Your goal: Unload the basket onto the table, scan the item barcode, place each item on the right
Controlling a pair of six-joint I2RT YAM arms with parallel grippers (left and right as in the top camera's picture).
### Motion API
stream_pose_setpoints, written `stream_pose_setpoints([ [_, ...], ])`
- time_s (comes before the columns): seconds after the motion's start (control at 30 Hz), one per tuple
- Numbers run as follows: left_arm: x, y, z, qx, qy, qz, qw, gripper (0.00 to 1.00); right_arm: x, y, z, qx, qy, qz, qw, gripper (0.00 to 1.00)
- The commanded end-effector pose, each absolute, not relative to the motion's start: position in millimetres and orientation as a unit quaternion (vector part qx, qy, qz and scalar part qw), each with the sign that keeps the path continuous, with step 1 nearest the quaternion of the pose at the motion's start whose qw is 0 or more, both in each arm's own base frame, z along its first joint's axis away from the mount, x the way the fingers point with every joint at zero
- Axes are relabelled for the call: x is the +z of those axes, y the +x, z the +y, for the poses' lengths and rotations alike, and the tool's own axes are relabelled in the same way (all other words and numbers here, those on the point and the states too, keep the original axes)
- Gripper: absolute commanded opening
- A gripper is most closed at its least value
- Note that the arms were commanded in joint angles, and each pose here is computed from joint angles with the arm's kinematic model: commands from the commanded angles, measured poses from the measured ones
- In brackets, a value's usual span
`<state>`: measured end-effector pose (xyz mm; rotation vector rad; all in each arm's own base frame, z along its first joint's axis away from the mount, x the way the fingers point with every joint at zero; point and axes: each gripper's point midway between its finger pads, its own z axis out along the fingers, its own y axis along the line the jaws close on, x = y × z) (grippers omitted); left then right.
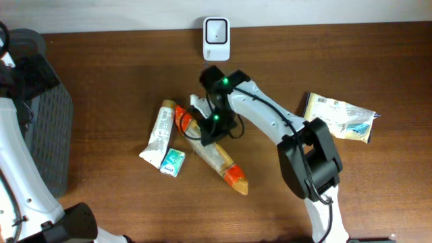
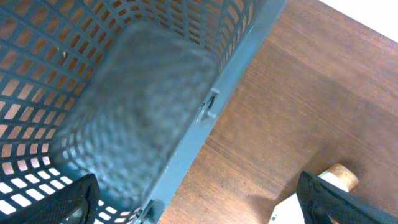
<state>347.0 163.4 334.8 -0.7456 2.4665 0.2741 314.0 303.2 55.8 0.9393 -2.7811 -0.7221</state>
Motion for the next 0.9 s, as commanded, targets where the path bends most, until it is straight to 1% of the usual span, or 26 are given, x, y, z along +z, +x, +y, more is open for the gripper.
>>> stream_pose_setpoints([
  [0.0,339.0,344.8,164.5,0.106,-0.272,0.916,0.276,0.99,36.3,313.9,284.7,-0.202,0.304,-0.929,0.066,0.28],
  [0.03,338.8,344.9,164.5,0.106,-0.272,0.916,0.275,0.99,30.4,316.2,279.3,-0.185,0.305,-0.932,0.062,0.33],
  [0.1,338.8,344.9,164.4,0.106,-0.272,0.916,0.275,0.99,20.7,319.3,272.8,-0.165,0.306,-0.936,0.055,0.53],
  [0.17,338.8,344.9,164.4,0.106,-0.272,0.916,0.275,0.99,21.1,317.8,273.6,-0.170,0.306,-0.935,0.058,0.63],
  [0.2,338.9,344.9,164.5,0.106,-0.272,0.916,0.276,0.99,21.9,315.1,275.0,-0.174,0.306,-0.934,0.062,0.66],
  [0.27,338.9,345.0,164.4,0.106,-0.272,0.916,0.276,0.99,23.6,302.0,284.3,-0.189,0.313,-0.928,0.078,0.68],
  [0.3,338.8,344.9,164.4,0.106,-0.271,0.916,0.275,0.99,23.2,296.5,290.8,-0.188,0.322,-0.924,0.078,0.68],
  [0.33,338.8,344.9,164.3,0.106,-0.271,0.916,0.275,0.99,23.2,293.7,293.8,-0.187,0.327,-0.923,0.079,0.60],
  [0.37,338.8,344.9,164.4,0.106,-0.272,0.916,0.275,0.99,23.1,293.2,294.1,-0.187,0.325,-0.924,0.080,0.49],
  [0.4,338.8,344.9,164.4,0.106,-0.272,0.916,0.275,0.99,23.1,293.6,293.8,-0.187,0.323,-0.924,0.080,0.25],
  [0.43,338.9,345.0,164.4,0.106,-0.272,0.916,0.276,0.99,23.2,293.8,293.7,-0.187,0.318,-0.926,0.081,0.13],
  [0.47,338.9,345.0,164.4,0.106,-0.272,0.916,0.276,0.99,23.1,294.1,293.9,-0.187,0.318,-0.926,0.080,0.06],
  [0.5,338.8,344.9,164.4,0.106,-0.271,0.916,0.275,0.99,23.1,295.1,294.6,-0.188,0.319,-0.926,0.077,0.04],
  [0.6,338.8,344.8,164.5,0.106,-0.272,0.916,0.275,0.99,32.7,298.4,294.2,-0.199,0.311,-0.926,0.080,0.04],
  [0.63,338.9,345.0,164.4,0.106,-0.271,0.916,0.276,0.99,39.1,294.0,298.9,-0.227,0.322,-0.915,0.087,0.04],
  [0.67,338.9,345.0,164.4,0.106,-0.272,0.916,0.276,0.99,40.2,294.1,294.3,-0.231,0.320,-0.914,0.093,0.06],
  [0.73,338.9,345.0,164.4,0.106,-0.272,0.916,0.276,0.99,29.0,314.6,265.0,-0.153,0.300,-0.939,0.075,0.27],
  [0.77,338.8,344.9,164.3,0.106,-0.271,0.916,0.275,0.99,22.1,336.9,233.5,-0.080,0.270,-0.958,0.053,0.32],
  [0.83,338.9,344.9,164.5,0.106,-0.272,0.916,0.276,0.99,20.8,354.6,213.6,-0.066,0.265,-0.961,0.037,0.38],
  [0.87,338.9,344.9,164.5,0.106,-0.272,0.916,0.276,0.99,21.1,359.3,209.0,-0.074,0.262,-0.962,0.034,0.28],
])
